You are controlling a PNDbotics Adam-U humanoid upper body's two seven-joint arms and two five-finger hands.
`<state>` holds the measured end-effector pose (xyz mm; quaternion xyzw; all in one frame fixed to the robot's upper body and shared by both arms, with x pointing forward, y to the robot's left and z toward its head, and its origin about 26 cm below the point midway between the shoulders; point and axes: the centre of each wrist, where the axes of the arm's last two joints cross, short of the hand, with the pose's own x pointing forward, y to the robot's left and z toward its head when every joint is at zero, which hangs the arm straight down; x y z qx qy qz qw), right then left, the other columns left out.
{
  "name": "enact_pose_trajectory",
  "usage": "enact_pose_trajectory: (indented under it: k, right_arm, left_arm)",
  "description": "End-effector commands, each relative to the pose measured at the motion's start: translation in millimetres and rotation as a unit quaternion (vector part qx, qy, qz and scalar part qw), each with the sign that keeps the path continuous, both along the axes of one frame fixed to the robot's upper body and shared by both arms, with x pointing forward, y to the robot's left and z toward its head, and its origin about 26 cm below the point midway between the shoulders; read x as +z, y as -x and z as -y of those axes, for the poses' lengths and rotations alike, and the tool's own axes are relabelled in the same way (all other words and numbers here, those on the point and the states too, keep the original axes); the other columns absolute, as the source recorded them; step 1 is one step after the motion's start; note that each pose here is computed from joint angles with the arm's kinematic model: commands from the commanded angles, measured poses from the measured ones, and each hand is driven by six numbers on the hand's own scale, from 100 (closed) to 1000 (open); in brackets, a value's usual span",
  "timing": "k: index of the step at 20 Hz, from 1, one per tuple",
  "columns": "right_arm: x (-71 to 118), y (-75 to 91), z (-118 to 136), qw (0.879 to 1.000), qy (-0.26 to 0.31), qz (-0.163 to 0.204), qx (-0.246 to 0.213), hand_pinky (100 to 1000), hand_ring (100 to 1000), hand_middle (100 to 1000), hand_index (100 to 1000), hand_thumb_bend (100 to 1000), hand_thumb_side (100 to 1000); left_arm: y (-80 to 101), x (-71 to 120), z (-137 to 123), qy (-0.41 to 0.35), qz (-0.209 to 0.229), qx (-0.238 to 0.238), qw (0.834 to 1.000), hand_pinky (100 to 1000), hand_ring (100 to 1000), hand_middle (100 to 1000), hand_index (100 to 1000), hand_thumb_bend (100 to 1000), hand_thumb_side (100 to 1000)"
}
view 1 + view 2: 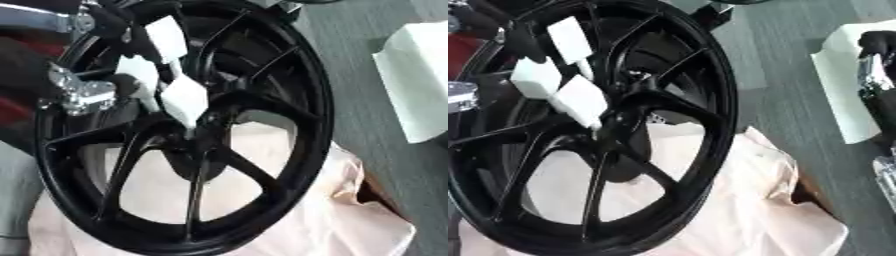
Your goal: Pull the pin out of the wheel hub.
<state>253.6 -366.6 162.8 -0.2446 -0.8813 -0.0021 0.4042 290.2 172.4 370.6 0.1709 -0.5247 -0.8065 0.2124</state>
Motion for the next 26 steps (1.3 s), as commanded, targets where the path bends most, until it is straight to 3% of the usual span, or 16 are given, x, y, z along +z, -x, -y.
enact_pose_trajectory:
  k: [1,10,18,26]
  right_arm:
    - [7.6,1.0,-1,1.000,0.011,0.011,0.006,848,765,673,680,100,493]
    - [5.5,0.8,-3,1.000,0.007,0.008,0.006,849,766,673,679,100,506]
    - [3.8,0.2,-5,1.000,0.003,0.006,0.006,850,766,671,678,100,524]
    - [3.3,-0.6,-7,1.000,0.000,0.005,0.008,851,766,671,678,100,532]
  left_arm:
    - [4.9,8.6,-10,-0.007,0.024,0.019,1.000,885,854,836,924,100,875]
    - [-0.2,7.1,-13,-0.001,0.065,0.062,0.996,912,873,837,921,227,747]
    - [-7.1,7.6,-15,0.044,0.104,0.096,0.989,928,877,815,935,293,719]
    - [-31.6,7.5,-14,0.068,0.080,0.113,0.988,940,887,820,922,312,728]
